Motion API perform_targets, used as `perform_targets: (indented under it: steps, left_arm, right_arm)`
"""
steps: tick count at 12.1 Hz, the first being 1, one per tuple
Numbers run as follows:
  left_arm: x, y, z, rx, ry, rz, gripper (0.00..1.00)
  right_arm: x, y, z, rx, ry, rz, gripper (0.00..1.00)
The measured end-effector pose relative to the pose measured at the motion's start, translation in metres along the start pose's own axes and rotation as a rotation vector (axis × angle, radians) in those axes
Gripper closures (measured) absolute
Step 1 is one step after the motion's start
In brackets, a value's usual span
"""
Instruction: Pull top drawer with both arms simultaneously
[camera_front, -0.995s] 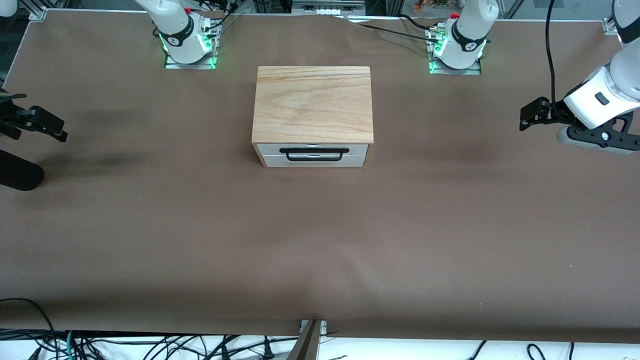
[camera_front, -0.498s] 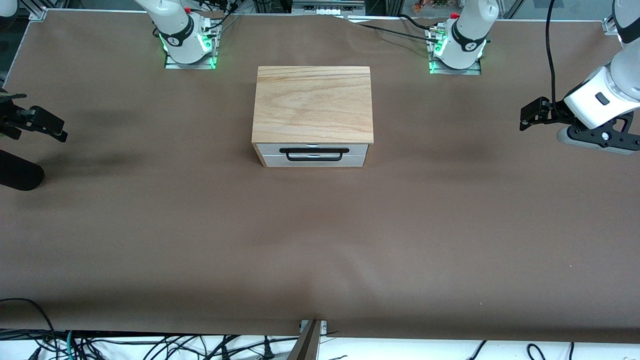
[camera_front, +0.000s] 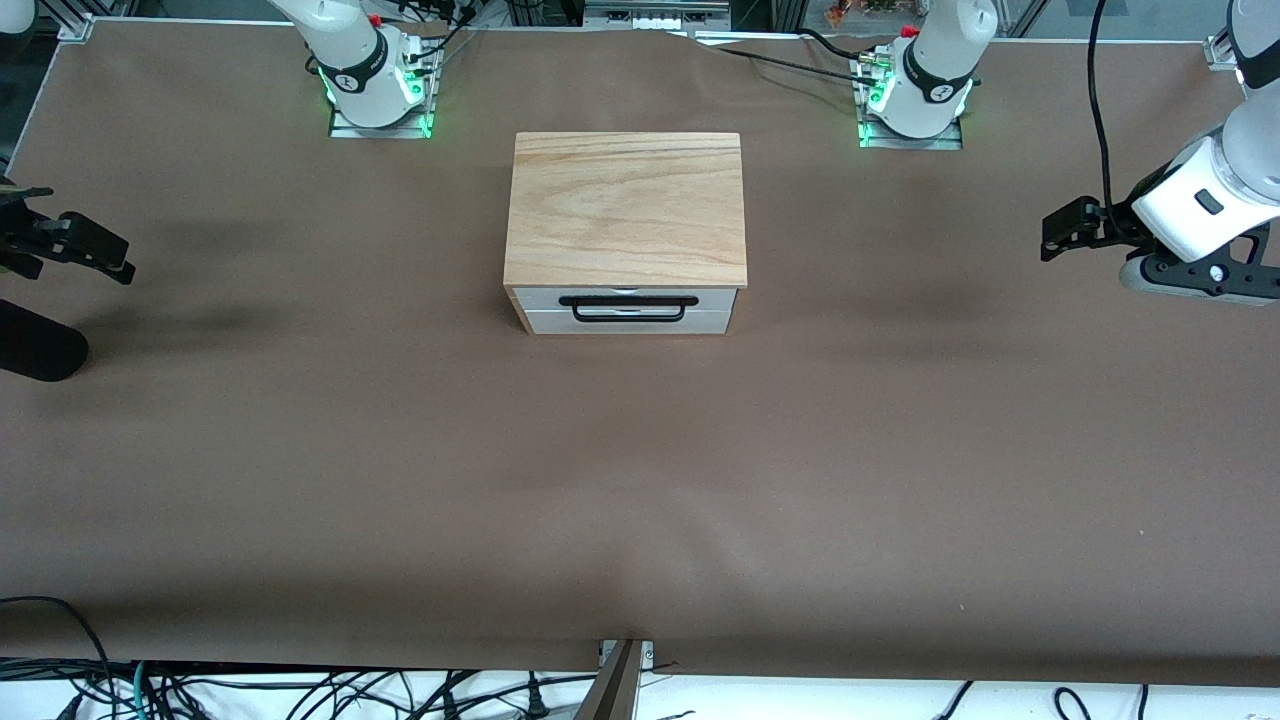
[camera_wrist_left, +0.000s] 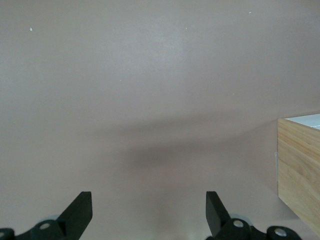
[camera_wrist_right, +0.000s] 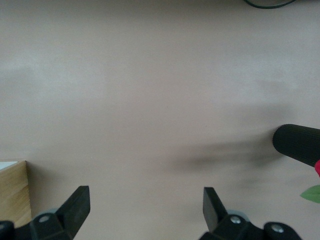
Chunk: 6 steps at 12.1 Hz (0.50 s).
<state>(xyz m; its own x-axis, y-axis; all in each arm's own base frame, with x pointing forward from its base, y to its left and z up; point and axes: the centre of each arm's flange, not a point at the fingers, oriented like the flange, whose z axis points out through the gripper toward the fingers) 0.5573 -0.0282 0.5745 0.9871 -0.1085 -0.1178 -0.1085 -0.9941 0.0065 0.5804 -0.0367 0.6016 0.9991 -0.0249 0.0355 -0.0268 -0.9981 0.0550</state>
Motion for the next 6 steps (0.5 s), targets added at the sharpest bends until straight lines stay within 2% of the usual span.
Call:
perform_targets:
  steps: [6]
  left_arm:
    - [-0.0005, -0.0004, 0.0004, 0.0, -0.005, -0.015, 0.0]
  right_arm:
    - [0.0, 0.0, 0.0, 0.0, 0.0, 0.0, 0.0]
